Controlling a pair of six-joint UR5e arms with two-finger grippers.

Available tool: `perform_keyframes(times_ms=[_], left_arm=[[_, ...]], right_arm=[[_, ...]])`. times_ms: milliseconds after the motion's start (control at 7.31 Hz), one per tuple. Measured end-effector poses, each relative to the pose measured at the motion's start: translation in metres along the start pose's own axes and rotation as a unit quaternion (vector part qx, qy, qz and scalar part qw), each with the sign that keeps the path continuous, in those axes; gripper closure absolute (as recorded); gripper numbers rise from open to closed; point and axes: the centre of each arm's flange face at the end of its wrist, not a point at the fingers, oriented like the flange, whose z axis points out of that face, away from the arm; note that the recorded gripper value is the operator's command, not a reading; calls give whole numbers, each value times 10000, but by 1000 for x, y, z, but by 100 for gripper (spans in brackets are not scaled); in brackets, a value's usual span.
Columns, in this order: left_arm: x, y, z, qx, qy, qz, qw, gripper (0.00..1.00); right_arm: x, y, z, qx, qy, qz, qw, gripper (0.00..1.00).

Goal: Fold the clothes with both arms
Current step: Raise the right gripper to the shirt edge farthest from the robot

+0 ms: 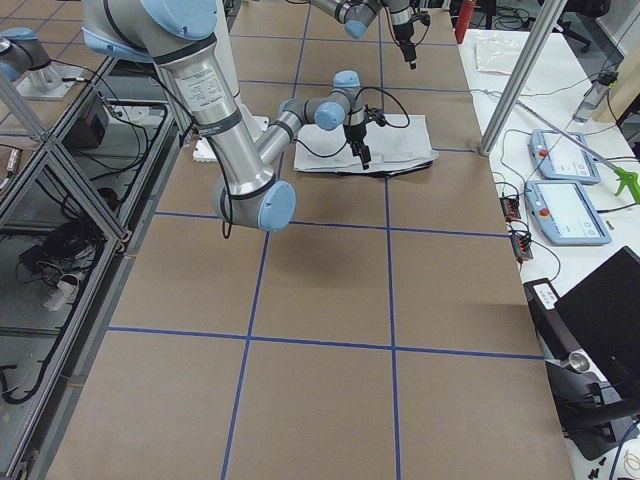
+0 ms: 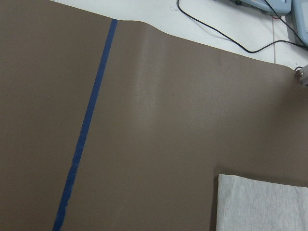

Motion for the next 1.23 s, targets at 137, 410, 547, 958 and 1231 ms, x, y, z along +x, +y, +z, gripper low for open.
perform_keyframes(times_ms=[137,410,547,958,1231], left_arm=[[-2,0,1,-5,-13,4,10000,0],[-4,0,3,-16,-36,1,10000,0],[-6,0,5,-20,-38,1,10000,0],[-13,-2,14,2,21,26,10000,0],[-13,-2,15,10,39,34,10000,0]], right_arm=[[-12,-26,0,30,29,49,10000,0],[-40,-78,21,22,136,123,9998,0],[-40,-91,36,36,185,143,9997,0],[-20,-101,54,8,276,184,9994,0],[7,-96,67,-136,325,170,9992,0]])
